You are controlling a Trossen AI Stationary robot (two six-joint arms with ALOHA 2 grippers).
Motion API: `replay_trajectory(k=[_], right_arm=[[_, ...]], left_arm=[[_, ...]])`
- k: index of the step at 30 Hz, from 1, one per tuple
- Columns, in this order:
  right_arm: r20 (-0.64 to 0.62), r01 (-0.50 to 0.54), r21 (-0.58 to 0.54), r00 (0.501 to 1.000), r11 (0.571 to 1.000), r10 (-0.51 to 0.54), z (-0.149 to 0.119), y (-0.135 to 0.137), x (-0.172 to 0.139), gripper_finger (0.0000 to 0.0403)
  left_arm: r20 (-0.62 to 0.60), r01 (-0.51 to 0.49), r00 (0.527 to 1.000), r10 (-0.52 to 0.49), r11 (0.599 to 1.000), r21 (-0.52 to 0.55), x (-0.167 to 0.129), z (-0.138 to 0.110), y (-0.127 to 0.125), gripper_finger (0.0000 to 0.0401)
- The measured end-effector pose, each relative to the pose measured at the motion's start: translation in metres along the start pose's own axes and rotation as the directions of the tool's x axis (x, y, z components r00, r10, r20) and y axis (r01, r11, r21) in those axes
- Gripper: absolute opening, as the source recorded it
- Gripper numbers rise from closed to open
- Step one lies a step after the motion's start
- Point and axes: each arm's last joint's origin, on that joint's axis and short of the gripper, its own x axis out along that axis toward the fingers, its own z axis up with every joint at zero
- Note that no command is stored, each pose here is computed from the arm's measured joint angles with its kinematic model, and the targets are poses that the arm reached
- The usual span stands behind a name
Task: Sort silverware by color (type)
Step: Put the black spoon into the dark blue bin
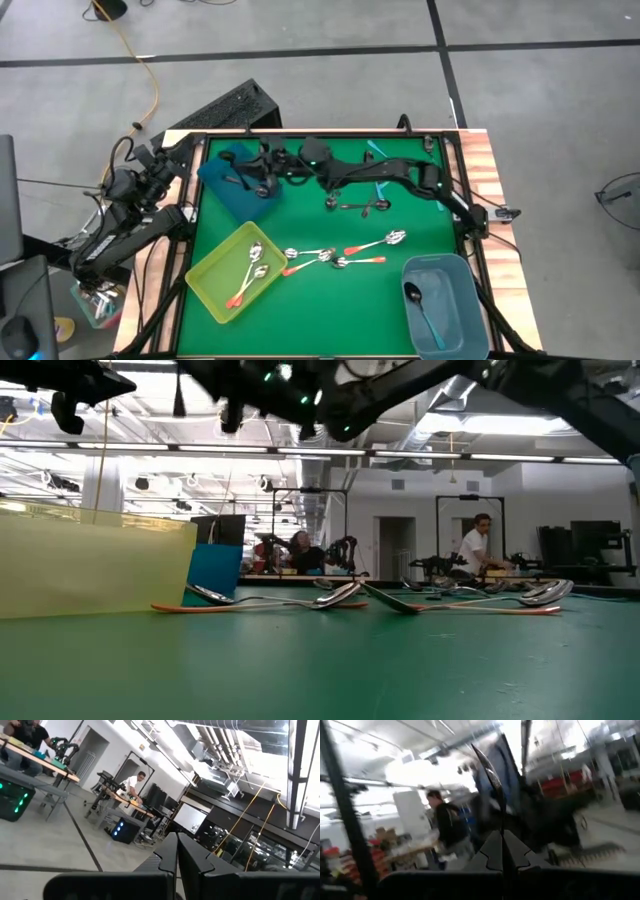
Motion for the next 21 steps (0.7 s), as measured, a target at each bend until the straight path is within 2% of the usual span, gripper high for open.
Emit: replay_trajectory(k=[6,12,17,21], right_arm=[[-0.155,0.212,0.026,0.966,0.977,-0.205,-0.027,-0.035,0.004,0.0004],[-0.298,0.301,0.027,0.913,0.953,-0.28,-0.054,-0.052,-0.002,0.0004],[-0.395,0.385,-0.027,0.843,0.922,-0.364,-0.061,-0.064,-0.011,0.0004],[-0.433,0.416,-0.046,0.811,0.908,-0.393,-0.061,-0.072,-0.017,0.0004]], left_arm=[[-0.012,0.008,1.0,-0.008,1.0,0.002,0.0,-0.001,0.0,0.0],[-0.01,0.014,1.0,-0.014,1.0,0.0,0.0,0.0,0.0,0.0],[-0.016,0.022,1.0,-0.022,1.0,0.0,0.0,-0.001,-0.001,0.0],[-0.016,0.022,1.0,-0.022,1.0,0.0,0.0,-0.001,-0.001,0.0]])
